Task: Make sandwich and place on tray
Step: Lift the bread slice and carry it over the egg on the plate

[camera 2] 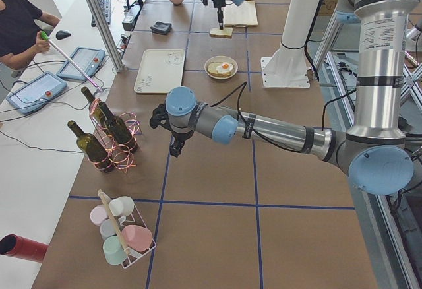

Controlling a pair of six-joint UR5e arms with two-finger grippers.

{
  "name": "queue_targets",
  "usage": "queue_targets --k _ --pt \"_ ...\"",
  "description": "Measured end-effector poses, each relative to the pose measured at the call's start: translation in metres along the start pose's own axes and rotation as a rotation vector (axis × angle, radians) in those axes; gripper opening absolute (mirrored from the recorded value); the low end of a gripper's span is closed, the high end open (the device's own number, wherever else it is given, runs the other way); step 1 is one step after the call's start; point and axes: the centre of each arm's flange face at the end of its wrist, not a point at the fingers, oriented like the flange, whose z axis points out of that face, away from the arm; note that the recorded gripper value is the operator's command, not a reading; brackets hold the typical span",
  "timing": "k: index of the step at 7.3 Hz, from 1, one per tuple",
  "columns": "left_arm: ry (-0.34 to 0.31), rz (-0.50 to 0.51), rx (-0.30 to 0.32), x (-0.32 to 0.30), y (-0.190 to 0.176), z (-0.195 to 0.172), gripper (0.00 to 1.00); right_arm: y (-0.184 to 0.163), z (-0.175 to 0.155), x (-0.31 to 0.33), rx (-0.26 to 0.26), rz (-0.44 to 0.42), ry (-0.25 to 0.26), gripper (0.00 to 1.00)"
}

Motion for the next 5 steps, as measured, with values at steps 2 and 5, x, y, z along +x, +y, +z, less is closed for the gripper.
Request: queue_targets --k 2,5 --pt "0.001 0.004 0.001 0.001 0.000 0.000 1.00 -0.014 0.043 -0.065 -0.003 0.009 0.033 0.00" --pt "0.001 0.006 0.001 0.000 0.001 0.002 1.00 -0.015 0.101 -0.111 0.030 0.025 0.080 0.00"
